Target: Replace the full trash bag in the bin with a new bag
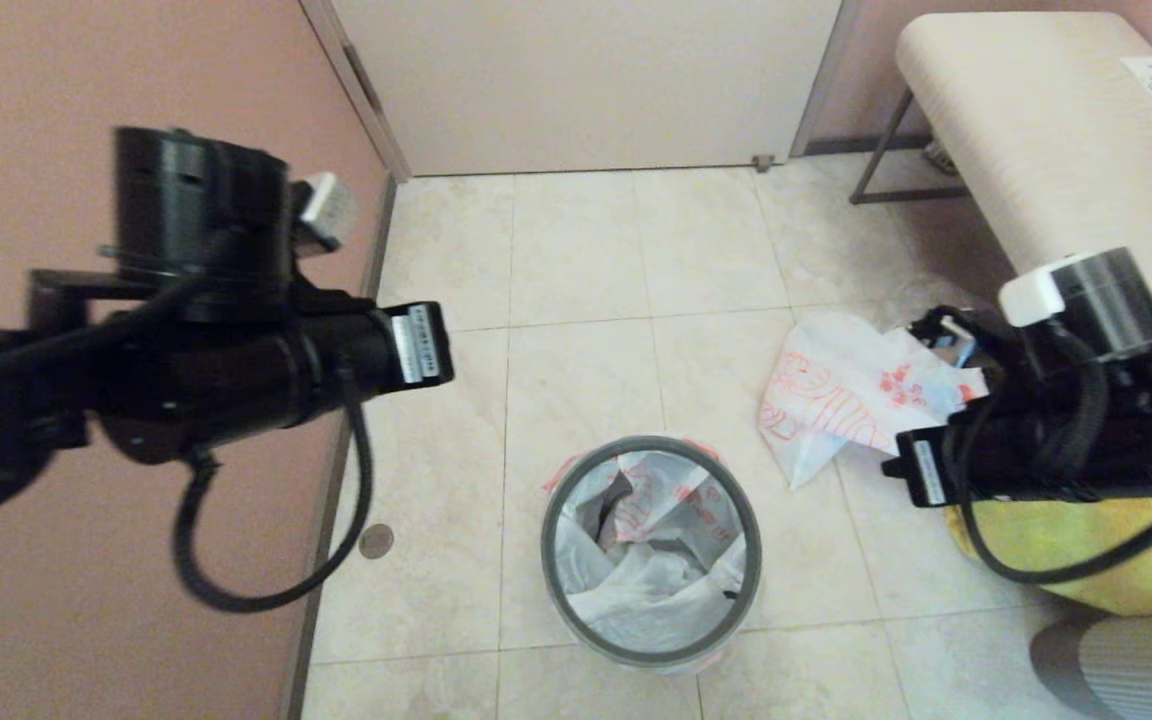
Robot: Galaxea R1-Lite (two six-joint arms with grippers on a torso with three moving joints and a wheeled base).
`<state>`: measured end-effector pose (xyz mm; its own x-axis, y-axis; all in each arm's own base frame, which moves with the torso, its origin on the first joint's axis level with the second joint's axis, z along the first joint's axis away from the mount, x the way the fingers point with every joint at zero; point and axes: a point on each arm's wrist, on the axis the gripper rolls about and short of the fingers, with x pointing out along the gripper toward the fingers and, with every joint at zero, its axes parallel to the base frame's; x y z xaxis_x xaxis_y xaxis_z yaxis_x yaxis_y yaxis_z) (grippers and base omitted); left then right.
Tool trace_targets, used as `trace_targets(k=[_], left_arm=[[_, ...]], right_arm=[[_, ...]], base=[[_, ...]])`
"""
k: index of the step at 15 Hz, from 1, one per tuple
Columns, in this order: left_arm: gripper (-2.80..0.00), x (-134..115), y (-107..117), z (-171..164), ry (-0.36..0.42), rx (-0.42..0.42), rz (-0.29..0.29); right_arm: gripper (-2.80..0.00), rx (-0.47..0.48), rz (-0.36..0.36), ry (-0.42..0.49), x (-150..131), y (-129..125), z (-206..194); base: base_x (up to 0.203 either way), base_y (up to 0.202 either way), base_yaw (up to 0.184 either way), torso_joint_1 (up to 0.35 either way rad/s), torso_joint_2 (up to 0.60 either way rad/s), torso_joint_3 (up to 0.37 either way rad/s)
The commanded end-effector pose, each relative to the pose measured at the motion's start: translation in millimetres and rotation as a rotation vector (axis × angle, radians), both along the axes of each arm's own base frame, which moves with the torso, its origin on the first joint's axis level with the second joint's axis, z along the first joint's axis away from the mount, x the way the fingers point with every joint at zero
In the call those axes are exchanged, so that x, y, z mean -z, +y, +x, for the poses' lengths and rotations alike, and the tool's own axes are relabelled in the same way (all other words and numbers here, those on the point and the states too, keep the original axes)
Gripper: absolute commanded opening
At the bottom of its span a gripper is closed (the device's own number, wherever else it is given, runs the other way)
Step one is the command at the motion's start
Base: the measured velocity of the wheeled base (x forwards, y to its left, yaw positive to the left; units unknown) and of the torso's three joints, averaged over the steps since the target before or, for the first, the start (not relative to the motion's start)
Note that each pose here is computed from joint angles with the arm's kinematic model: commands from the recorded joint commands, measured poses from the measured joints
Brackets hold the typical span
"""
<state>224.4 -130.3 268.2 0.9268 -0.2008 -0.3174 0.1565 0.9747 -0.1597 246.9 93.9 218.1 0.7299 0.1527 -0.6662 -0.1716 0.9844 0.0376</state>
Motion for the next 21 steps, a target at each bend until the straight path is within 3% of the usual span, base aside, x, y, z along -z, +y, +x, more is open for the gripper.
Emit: trace_targets(k=[1, 4, 7, 10, 14, 15, 18, 21], left_arm=[[-2.8, -36.6, 37.2, -59.0, -0.138, -0.072, -0.033], [-2.8, -41.8, 82.2, -116.4, -0.227, -0.242, 0.027], [-2.8, -17.0, 115.0, -156.1, -0.251, -0.397, 0.059], [-2.8, 18.5, 132.1, -182.0, -0.269, -0.548, 0.065], [-2.8, 46.3, 141.5, -204.6, -0.291, -0.73, 0.055], [-2.8, 50.6, 142.4, -211.9, -0.301, -0.751, 0.058], [-2.8, 76.4, 141.9, -240.3, -0.314, -0.694, 0.092], [-2.8, 112.9, 138.7, -241.5, -0.247, -0.579, 0.128]], right_arm=[[-2.8, 0.092, -0.036, -0.093, -19.8, -22.5, -45.6], [-2.8, 0.261, -0.109, -0.162, -19.2, -57.6, -105.1], [-2.8, 0.435, -0.112, -0.278, -16.0, -88.6, -168.7], [-2.8, 0.567, -0.093, -0.406, -6.2, -103.3, -239.8], [-2.8, 0.633, -0.137, -0.508, 30.0, -104.2, -314.4], [-2.8, 0.638, -0.163, -0.481, 40.4, -103.4, -321.5], [-2.8, 0.599, -0.16, -0.486, 65.7, -102.4, -323.4], [-2.8, 0.501, -0.074, -0.618, 95.9, -100.1, -306.7]], base=[[0.0, 0.0, 0.0, 0.0, 0.0, 0.0], [0.0, 0.0, 0.0, 0.0, 0.0, 0.0], [0.0, 0.0, 0.0, 0.0, 0.0, 0.0], [0.0, 0.0, 0.0, 0.0, 0.0, 0.0], [0.0, 0.0, 0.0, 0.0, 0.0, 0.0], [0.0, 0.0, 0.0, 0.0, 0.0, 0.0], [0.0, 0.0, 0.0, 0.0, 0.0, 0.0], [0.0, 0.0, 0.0, 0.0, 0.0, 0.0]])
